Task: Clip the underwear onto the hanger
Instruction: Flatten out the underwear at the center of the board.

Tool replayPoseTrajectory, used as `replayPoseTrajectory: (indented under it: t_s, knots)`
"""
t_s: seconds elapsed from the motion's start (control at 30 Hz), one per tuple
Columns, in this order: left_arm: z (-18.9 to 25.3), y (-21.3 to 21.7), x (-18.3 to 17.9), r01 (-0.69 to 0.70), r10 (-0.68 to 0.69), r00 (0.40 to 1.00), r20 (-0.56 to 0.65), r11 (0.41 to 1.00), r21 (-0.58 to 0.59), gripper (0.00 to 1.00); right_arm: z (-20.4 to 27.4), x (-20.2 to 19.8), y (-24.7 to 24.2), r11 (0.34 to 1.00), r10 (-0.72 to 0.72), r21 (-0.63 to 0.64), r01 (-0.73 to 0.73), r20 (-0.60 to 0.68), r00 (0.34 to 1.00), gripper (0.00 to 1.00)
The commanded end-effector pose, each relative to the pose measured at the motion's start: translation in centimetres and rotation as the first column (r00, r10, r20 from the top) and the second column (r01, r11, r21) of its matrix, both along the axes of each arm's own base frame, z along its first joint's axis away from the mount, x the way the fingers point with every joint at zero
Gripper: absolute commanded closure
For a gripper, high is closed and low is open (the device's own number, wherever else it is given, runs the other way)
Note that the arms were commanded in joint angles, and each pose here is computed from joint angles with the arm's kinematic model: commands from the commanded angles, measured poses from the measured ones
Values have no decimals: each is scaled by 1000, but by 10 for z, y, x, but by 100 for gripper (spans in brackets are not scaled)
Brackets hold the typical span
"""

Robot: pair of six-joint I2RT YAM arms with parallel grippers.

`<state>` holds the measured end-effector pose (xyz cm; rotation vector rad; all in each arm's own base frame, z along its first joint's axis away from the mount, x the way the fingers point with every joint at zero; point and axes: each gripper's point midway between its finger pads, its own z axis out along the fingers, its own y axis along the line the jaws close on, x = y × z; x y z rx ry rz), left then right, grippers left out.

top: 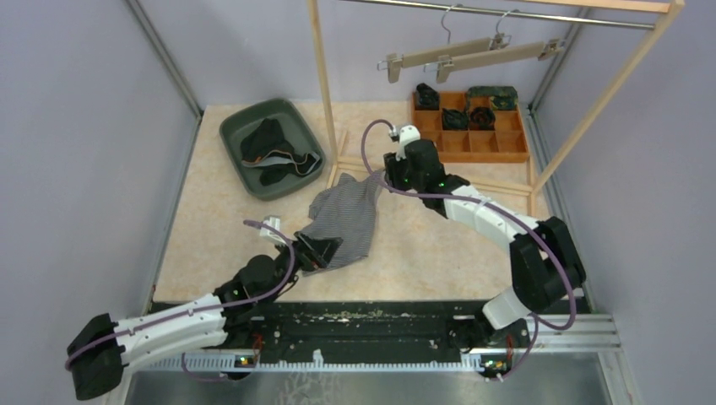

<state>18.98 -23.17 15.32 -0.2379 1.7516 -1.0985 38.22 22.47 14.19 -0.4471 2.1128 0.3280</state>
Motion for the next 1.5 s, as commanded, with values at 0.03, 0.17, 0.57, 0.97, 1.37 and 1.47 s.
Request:
replayPoseTrajectory:
  t_s: [0.03, 0.17, 0.57, 0.97, 1.37, 1.47]
  knots:
    - [1, 10, 6, -46, 43, 997, 60, 997, 56, 0, 42, -7, 3, 985, -37, 172, 22, 84, 996, 57]
    - [6, 7, 4, -29, 28, 995, 97, 999, 15, 0, 31, -30, -2, 970, -71, 237, 59, 44, 996, 57]
    - [-5, -18, 25, -16, 7, 1000, 26, 943, 331, 4, -8, -104, 48, 927, 31, 374, 32, -163, 986, 55]
    - [-18, -10, 29, -44, 47, 999, 3, 919, 393, 0, -58, -128, 61, 914, 51, 400, 68, -278, 959, 57]
    - [-26, -2, 27, -56, 61, 998, 1, 906, 419, 0, -83, -142, 89, 903, 119, 428, 42, -343, 932, 58]
    - [-27, 0, 26, -58, 65, 998, -2, 907, 416, 0, -87, -143, 92, 897, 127, 440, 45, -353, 927, 60]
